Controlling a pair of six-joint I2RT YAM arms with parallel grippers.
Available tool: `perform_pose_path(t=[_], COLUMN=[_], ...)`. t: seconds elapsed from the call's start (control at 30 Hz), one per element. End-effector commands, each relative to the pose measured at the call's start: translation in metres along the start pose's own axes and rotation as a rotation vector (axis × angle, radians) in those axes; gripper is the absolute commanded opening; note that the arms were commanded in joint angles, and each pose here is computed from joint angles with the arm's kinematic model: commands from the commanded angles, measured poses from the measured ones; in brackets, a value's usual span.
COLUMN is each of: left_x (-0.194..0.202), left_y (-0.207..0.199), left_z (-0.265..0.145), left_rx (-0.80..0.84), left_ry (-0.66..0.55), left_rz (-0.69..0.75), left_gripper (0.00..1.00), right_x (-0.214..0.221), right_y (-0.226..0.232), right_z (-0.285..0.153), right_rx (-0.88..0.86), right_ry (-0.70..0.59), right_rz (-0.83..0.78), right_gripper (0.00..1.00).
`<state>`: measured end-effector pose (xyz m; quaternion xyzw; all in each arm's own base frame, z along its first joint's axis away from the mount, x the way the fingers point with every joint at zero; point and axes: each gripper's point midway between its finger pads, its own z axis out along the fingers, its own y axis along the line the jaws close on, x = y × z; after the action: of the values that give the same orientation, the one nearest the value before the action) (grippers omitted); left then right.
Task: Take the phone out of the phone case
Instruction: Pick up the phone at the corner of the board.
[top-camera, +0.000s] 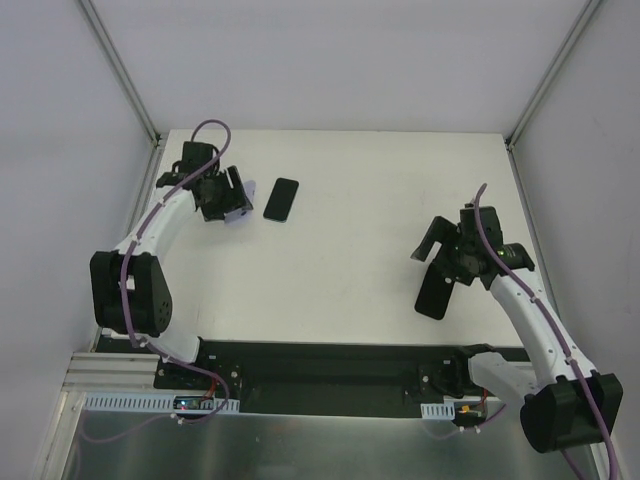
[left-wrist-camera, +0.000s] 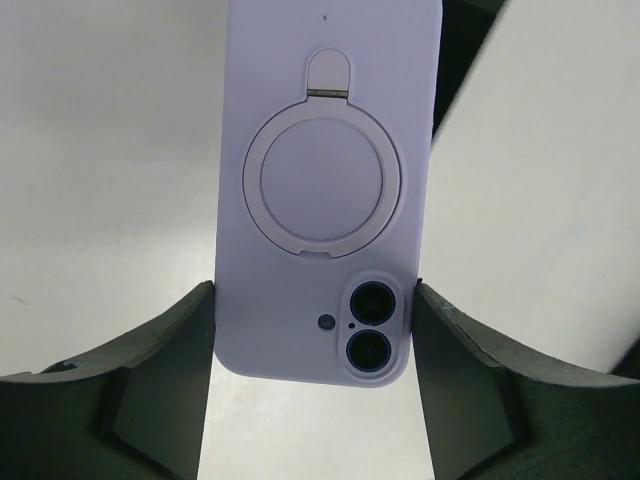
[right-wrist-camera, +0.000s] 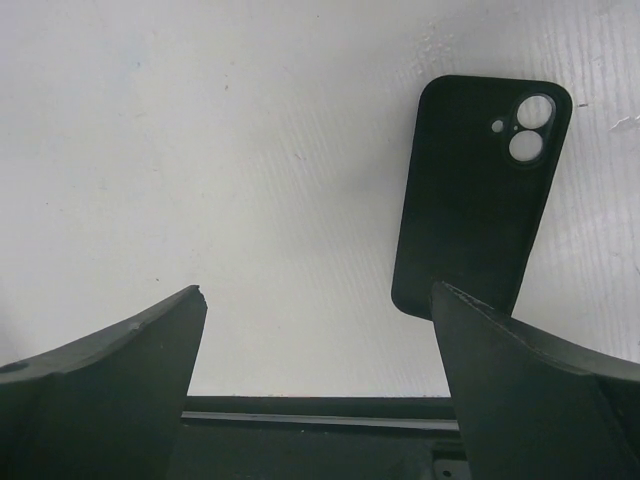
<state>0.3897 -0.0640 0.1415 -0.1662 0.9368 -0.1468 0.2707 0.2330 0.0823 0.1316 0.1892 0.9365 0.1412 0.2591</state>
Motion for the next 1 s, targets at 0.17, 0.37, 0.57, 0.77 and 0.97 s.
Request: perform_pose_path(t=[0.17, 0.37, 0.57, 0.77, 0.97], left_x=[0.093, 0.144, 0.163, 0.171, 0.172], left_y=[-0.073, -0.104, -0.119, -0.122, -0.129], left_z=[-0.05, -0.073, -0.099, -0.103, -0.111], left_rx=[0.316, 0.483, 0.635, 0.662, 0.713], left_ry=[0.096, 0.206, 0.28, 0.312, 0.344], left_rz=[0.134, 0.247, 0.278, 0.275, 0.309], left_gripper=[0.02, 0.02, 0.02, 0.02, 0.02], right_x=[0.013, 0.007, 0.013, 0.018, 0.021], right_y=[0.024, 0.077, 0.141, 0.18, 0.192], right_z=[-0.001, -0.008, -0.019, -0.02, -0.028], right_rx=[-0.143, -0.347, -0.49, -0.428, -0.474], right_ry=[-0.001, 0.004, 0.098, 0.079, -0.085], right_rz=[0.162, 0.261, 0.113, -0.069, -0.533], right_gripper=[0.98, 0.99, 0.98, 0.96, 0.96])
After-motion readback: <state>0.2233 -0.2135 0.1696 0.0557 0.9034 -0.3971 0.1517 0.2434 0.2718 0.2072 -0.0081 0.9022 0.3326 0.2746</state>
